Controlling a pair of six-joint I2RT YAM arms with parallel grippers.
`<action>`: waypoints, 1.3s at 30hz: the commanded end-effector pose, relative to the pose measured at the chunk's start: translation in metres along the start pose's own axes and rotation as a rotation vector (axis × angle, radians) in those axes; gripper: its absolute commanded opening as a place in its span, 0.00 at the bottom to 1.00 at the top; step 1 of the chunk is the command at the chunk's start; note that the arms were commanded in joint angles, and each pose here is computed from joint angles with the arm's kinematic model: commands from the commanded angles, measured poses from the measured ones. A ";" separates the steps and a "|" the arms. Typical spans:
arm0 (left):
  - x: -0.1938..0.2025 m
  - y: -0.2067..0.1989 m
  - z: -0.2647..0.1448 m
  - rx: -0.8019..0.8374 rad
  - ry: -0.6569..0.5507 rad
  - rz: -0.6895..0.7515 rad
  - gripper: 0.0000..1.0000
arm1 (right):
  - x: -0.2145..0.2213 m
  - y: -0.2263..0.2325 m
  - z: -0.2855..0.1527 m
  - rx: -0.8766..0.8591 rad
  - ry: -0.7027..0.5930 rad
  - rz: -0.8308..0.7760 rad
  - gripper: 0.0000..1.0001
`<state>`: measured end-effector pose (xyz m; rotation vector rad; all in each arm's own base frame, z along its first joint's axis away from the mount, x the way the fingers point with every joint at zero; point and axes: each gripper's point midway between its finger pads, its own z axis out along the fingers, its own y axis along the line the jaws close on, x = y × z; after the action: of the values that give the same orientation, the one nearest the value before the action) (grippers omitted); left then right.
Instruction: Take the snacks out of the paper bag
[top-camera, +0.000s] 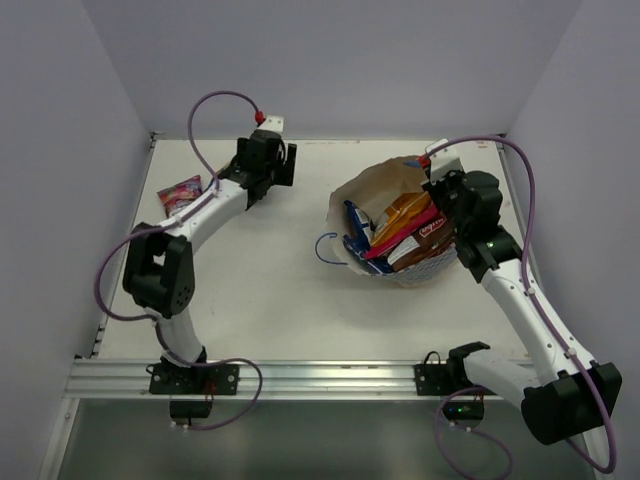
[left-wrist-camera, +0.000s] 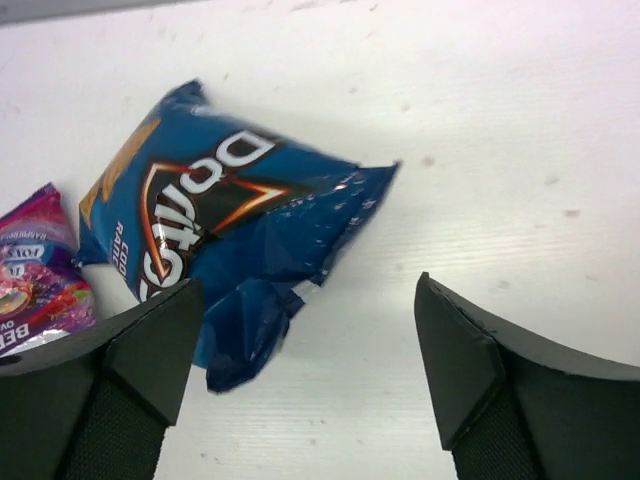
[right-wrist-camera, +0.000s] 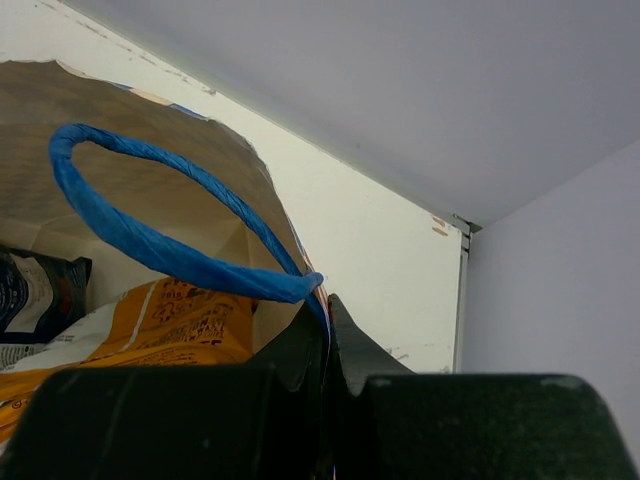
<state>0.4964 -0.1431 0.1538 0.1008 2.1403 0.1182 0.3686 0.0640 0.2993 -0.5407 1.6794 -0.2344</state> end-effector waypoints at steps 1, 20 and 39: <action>-0.067 -0.034 -0.083 0.170 -0.148 -0.096 0.97 | -0.031 -0.011 -0.007 0.028 -0.108 0.032 0.00; -0.041 -0.196 -0.278 0.623 -0.020 -0.371 0.82 | -0.034 -0.021 -0.017 0.071 -0.102 0.080 0.00; 0.008 -0.221 -0.145 0.337 0.066 -0.417 0.67 | -0.029 -0.007 -0.017 0.027 -0.123 0.116 0.00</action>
<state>0.3428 -0.3577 0.1763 -0.0606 2.2734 -0.4448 0.3571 0.0618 0.3010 -0.4733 1.6852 -0.1932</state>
